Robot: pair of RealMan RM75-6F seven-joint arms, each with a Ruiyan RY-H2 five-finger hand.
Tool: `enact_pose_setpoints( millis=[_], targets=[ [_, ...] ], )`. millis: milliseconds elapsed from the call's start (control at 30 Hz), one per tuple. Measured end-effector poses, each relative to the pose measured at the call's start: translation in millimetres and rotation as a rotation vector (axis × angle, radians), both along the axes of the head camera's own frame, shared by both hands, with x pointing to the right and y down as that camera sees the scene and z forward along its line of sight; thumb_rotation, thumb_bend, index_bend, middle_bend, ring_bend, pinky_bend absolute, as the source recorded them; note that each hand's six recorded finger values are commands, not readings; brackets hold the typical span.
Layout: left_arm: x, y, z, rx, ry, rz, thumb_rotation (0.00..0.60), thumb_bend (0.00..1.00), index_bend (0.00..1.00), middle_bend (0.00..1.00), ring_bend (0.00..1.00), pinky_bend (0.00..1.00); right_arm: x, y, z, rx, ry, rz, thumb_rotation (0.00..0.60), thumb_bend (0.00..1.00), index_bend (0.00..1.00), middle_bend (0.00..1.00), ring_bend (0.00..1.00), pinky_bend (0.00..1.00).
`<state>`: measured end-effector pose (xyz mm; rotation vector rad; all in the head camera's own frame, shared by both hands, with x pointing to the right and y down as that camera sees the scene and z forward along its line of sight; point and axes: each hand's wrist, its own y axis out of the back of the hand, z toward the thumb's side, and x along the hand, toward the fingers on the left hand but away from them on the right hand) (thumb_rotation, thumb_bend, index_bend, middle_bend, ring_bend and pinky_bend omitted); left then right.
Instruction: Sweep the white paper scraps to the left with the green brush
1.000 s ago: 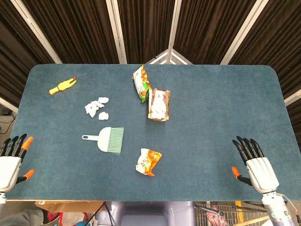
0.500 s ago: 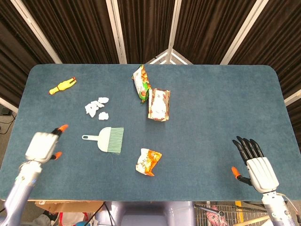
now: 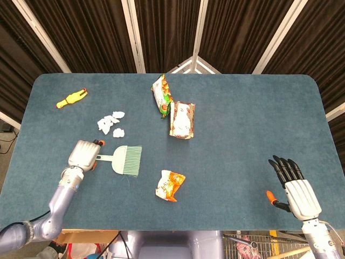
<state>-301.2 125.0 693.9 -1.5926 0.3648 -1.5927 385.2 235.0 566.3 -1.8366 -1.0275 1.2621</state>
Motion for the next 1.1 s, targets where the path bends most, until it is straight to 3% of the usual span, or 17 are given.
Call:
enact_pose_setpoints(
  millis=[200,300,467,933,1100],
  targets=[
    [9.9,1.3,10.4,-0.004,-0.007,0.0,0.6,0.42,0.26,0.86,0.98,0.92,-0.8,0.1,0.2,-0.001,0.001,-0.002,0.6,0.34,0.0,0.0,0.0,0.0],
    [13.3,1.3,13.1,-0.007,-0.004,0.0,0.6,0.42,0.29,0.94,1.0,0.94,-0.7,0.0,0.2,0.0,0.003,-0.001,0.6,0.34,0.0,0.0,0.0,0.0],
    [17.7,-0.3,17.2,-0.011,0.011,-0.016,0.6,0.42,0.33,0.98,1.0,0.96,-0.5,0.0,0.0,0.001,0.004,0.002,0.6,0.34,0.0,0.0,0.0,0.0],
    [17.6,6.5,32.1,-0.06,0.015,-0.073,0.6,0.42,0.43,0.99,1.0,0.96,-0.5,-0.3,0.1,0.0,0.001,0.006,0.6,0.34,0.0,0.0,0.0,0.0],
    [20.4,6.2,36.2,-0.06,0.023,-0.082,0.6,0.42,0.42,0.99,1.0,0.96,-0.3,-0.1,0.4,-0.001,0.002,0.006,0.6,0.34,0.0,0.0,0.0,0.0]
  ],
)
